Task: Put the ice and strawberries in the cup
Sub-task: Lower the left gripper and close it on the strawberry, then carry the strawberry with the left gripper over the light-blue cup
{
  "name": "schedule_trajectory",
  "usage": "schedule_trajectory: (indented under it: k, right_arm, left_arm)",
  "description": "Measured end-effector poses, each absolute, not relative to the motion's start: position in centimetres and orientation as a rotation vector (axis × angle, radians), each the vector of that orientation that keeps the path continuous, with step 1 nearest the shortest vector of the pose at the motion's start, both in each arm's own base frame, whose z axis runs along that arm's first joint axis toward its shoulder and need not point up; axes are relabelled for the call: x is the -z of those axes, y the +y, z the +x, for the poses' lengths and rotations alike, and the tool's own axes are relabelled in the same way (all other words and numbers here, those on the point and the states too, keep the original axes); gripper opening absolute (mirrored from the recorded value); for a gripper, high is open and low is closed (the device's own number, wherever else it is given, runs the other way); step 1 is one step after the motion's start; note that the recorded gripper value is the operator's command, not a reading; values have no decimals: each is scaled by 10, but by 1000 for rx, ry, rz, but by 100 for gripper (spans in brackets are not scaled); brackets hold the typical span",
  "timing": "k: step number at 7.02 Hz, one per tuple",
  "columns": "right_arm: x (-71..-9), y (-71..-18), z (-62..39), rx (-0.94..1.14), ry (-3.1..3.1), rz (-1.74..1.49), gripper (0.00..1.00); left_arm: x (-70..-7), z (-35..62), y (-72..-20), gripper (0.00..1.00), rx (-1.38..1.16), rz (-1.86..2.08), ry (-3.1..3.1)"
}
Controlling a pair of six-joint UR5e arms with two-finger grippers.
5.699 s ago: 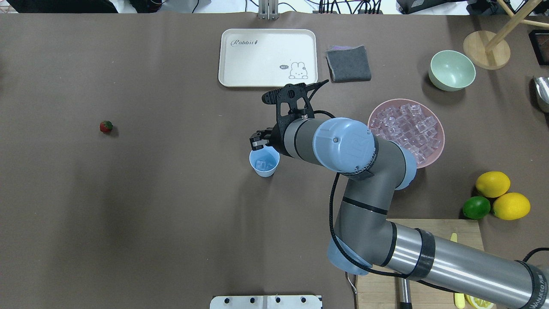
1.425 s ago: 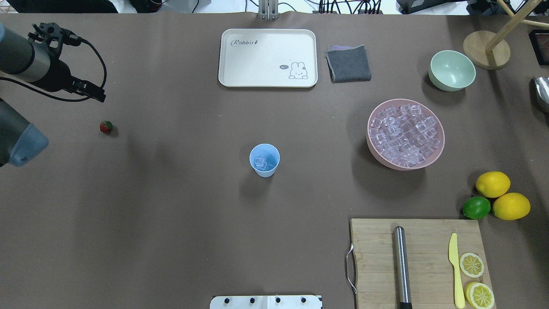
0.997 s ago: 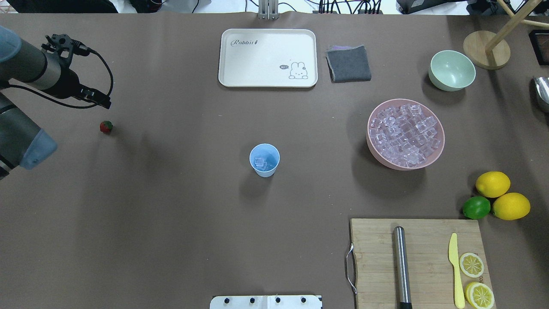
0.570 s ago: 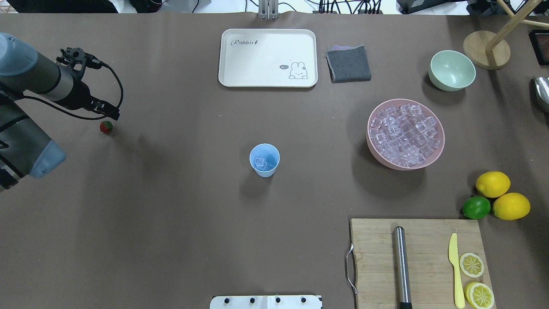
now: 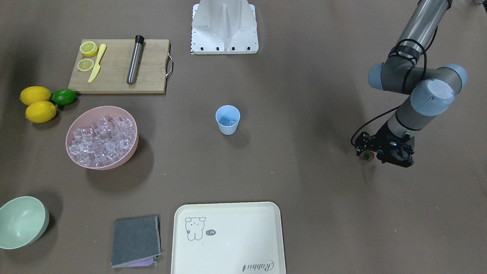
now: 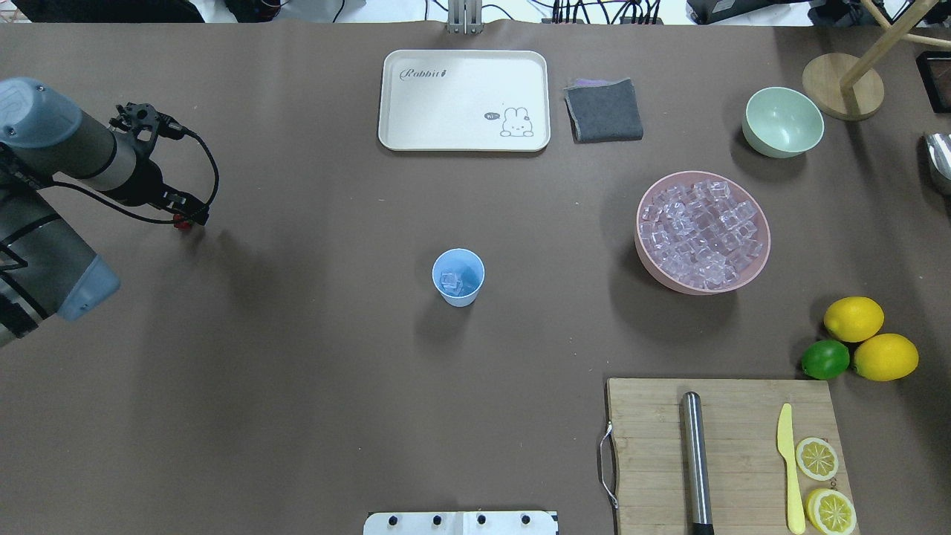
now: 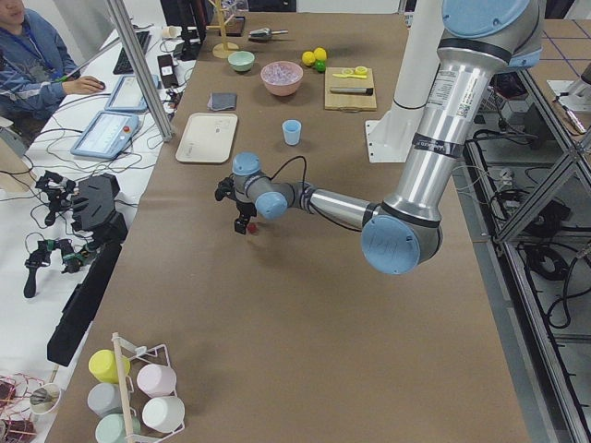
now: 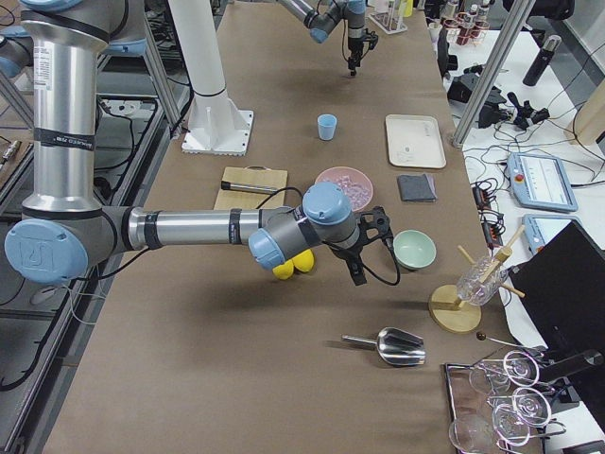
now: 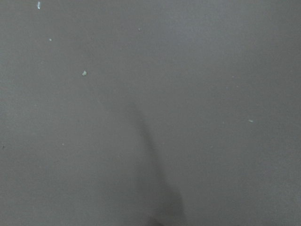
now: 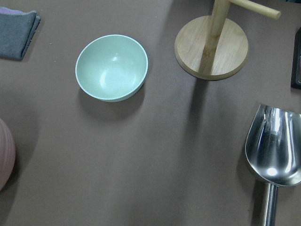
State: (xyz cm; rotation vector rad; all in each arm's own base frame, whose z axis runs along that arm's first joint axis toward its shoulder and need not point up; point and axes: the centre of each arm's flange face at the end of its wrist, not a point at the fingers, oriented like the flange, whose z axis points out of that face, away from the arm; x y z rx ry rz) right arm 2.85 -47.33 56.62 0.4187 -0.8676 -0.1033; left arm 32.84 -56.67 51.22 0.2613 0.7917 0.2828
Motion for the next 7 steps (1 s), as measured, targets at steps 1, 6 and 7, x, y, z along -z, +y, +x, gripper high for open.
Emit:
schedule_trajectory:
  k: [1, 6, 7]
  right_arm:
    - [-567, -472, 29, 108, -866, 421, 100]
    - [-568, -468, 29, 113, -865, 421, 100]
    - [-569, -467, 29, 112, -865, 420, 100]
  left_arm:
    - [-516, 328, -566, 61, -283, 257, 788]
    - [-510, 328, -566, 0, -282, 258, 797]
    - [-505, 329, -568, 0, -283, 262, 801]
